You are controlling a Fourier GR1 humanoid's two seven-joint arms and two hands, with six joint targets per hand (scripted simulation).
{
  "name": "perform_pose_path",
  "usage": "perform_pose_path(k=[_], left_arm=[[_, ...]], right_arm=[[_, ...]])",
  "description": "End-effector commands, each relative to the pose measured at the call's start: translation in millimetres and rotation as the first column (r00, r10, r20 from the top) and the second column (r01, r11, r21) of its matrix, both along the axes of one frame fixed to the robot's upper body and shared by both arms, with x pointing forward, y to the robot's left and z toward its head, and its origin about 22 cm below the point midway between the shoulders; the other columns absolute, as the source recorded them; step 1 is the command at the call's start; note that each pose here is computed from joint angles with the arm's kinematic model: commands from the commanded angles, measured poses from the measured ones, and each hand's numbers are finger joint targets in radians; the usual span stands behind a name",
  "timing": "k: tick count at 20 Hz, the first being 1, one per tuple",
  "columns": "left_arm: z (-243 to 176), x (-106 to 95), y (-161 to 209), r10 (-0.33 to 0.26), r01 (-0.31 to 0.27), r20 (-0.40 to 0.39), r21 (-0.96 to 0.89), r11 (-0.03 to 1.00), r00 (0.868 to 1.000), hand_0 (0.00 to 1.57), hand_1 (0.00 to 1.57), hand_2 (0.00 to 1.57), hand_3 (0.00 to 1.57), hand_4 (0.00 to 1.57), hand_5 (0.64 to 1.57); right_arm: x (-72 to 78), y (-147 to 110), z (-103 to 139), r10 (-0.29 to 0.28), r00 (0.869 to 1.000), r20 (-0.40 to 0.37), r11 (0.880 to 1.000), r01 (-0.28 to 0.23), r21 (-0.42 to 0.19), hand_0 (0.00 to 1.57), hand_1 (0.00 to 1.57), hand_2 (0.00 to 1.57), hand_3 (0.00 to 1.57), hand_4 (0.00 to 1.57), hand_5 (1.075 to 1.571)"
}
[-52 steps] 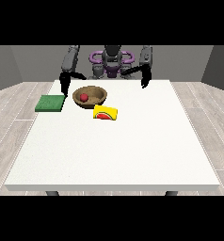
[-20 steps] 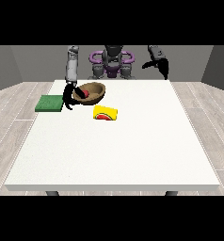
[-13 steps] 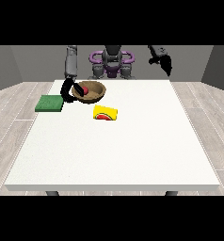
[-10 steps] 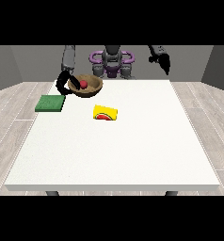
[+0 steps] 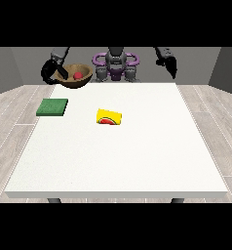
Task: Pick the cup and pour the ball into the bowl, then pick the bowl and place it on the pad
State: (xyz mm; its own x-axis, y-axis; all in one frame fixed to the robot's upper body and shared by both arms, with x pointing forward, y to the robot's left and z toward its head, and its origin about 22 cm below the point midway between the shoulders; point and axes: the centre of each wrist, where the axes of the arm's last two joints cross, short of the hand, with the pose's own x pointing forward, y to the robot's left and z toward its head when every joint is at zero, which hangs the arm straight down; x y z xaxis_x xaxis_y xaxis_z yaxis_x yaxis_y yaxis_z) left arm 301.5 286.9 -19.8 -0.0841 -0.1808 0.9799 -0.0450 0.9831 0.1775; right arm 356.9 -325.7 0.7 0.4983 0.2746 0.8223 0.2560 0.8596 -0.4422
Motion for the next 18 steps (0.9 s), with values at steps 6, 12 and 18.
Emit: perform_pose_path(k=[6,12,18], left_arm=[[46,19,34,-0.005,0.007,0.139,-0.017,1.0,0.99,0.0,0.0,0.0,0.0,1.25,1.503],[115,6,151,0.08,-0.066,0.324,-0.055,0.996,0.943,0.0,0.0,0.0,0.0,1.3,1.571],[122,-25,225,0.136,-0.113,0.381,-0.084,0.99,0.914,0.0,0.0,0.0,0.0,1.23,1.566]], right_arm=[[-12.2,-82,41,-0.028,0.991,0.133,0.999,0.034,-0.041,1.57,1.57,1.57,0.22,0.88,1.57],[-31.5,-102,26,-0.078,0.968,0.238,0.996,0.088,-0.029,1.57,1.57,1.57,0.0,0.86,1.57],[-14.7,-105,66,-0.088,0.939,0.333,0.995,0.099,-0.014,1.57,1.57,1.57,0.0,0.79,1.567]])
